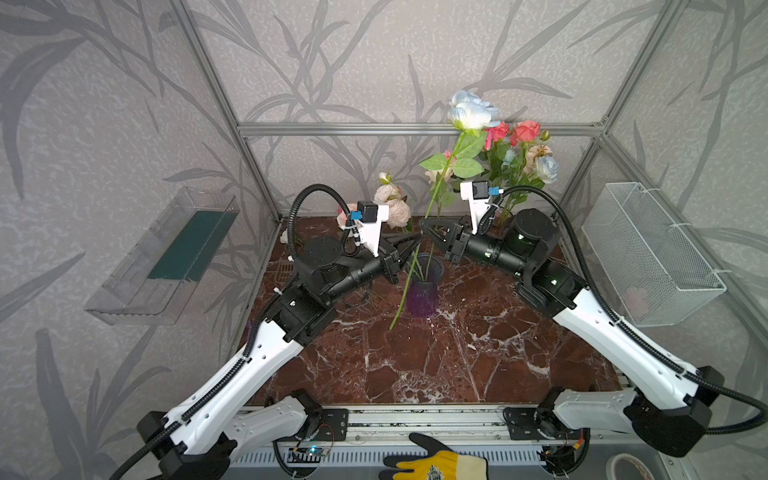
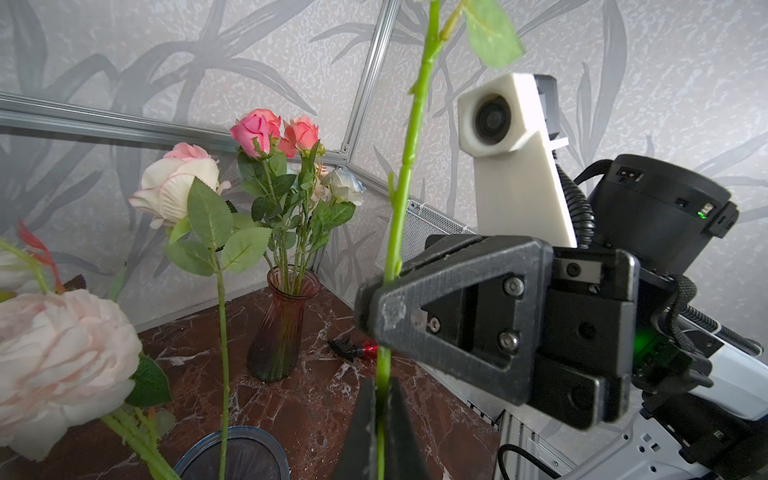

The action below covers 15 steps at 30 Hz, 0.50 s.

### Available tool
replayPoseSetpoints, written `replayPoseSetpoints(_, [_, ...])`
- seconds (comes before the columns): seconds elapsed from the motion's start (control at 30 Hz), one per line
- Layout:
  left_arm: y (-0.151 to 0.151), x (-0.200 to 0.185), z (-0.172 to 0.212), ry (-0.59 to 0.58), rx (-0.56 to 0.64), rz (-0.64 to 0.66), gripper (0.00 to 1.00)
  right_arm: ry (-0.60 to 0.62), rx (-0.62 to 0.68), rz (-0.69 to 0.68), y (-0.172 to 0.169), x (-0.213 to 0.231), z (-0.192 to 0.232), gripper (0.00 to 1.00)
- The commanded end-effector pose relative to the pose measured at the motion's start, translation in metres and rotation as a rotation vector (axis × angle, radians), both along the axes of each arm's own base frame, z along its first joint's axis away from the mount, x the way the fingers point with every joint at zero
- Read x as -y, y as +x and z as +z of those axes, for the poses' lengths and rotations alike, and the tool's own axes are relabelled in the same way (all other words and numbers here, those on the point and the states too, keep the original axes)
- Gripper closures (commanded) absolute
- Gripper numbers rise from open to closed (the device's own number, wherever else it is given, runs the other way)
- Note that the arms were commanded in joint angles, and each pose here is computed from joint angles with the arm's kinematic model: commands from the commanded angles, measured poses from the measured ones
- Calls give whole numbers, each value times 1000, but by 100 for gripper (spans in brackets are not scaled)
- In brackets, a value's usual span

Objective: Arrange the flowers into the vase
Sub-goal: 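Grasp the pale blue rose stem with right gripper beside the left gripper, then open left gripper and withdraw while right gripper carries rose over vase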

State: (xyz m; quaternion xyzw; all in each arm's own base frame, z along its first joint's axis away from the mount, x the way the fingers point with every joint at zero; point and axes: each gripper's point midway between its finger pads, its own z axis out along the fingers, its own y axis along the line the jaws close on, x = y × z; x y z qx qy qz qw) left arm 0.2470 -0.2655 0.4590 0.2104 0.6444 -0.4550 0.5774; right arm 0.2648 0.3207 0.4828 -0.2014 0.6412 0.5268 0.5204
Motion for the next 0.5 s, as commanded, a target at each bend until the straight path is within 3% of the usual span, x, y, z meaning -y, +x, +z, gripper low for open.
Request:
replayPoseSetpoints(0.0, [-3, -1, 10, -12, 46, 0, 100, 36, 59, -21, -1, 5, 20, 95])
replayPoseSetpoints(0.03, [-3, -2, 10, -10, 46, 5, 97, 34, 61, -26, -1, 6, 20, 96])
replayPoseSetpoints(0.13, [-2, -7, 8, -9, 49, 34, 59, 22, 74, -49, 2, 8, 20, 96])
replayPoseSetpoints(0.2, [-4, -14, 7, -7, 43, 58, 45, 6, 90, -74, 4, 11, 19, 96])
replayPoseSetpoints(0.47, [-24, -60, -14, 38, 52, 198, 39, -123, 233, -286, 21, 39, 28, 96])
